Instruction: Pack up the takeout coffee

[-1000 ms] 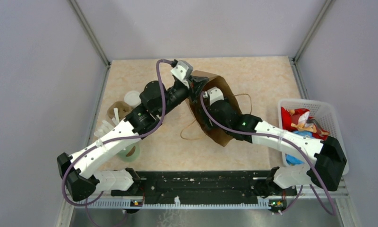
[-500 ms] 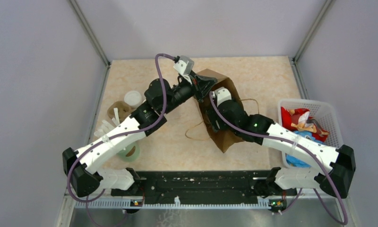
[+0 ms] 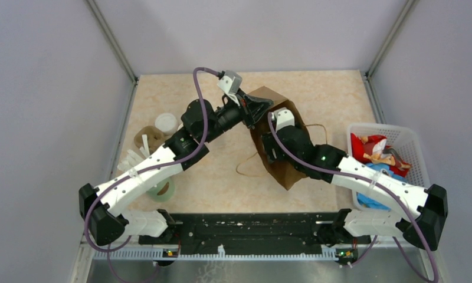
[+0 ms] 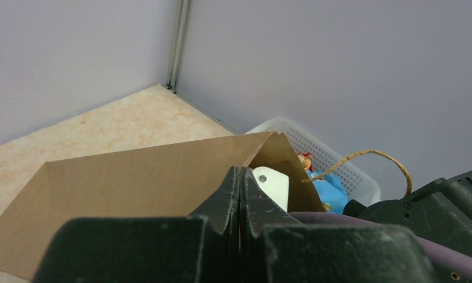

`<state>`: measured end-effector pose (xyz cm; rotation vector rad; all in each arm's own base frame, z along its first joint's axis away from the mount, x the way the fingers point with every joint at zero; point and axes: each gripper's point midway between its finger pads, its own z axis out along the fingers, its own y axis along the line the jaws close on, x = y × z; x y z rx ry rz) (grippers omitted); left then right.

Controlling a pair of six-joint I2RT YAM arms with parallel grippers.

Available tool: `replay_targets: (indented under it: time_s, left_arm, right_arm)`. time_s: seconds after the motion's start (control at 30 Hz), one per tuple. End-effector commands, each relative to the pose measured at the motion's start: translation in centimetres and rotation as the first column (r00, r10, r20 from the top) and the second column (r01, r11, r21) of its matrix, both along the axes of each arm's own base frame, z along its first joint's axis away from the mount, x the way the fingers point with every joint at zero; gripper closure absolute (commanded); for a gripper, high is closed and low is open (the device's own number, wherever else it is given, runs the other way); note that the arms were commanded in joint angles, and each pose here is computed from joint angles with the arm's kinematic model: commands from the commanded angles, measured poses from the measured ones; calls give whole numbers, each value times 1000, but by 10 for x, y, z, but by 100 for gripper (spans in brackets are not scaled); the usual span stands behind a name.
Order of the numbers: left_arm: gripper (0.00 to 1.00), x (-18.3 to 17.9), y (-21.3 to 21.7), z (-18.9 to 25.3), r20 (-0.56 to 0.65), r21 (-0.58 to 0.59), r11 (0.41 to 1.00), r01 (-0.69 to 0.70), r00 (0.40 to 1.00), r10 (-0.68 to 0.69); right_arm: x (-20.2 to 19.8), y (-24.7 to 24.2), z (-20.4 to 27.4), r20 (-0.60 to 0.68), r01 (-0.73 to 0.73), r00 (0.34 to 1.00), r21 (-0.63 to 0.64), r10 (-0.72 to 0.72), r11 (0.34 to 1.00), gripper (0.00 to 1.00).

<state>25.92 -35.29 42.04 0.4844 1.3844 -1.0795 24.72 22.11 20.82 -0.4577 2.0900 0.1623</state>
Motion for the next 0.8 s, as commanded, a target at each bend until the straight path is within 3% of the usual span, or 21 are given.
replay_targets:
  time_s: [0.0, 0.37, 0.77]
  left_arm:
    - [100, -9, 13, 23, 65, -63, 998, -15, 998, 19]
    - [100, -9, 27, 12, 83, -17, 998, -66, 994, 67]
    - [100, -4, 32, 6, 96, 27, 994, -106, 990, 103]
  right_arm:
    - [11, -6, 5, 32, 82, 996, -2, -82, 997, 48]
    - [9, -23, 8, 28, 159, 987, -38, -158, 987, 49]
    - [1, -31, 28, 57, 106, 993, -40, -103, 994, 49]
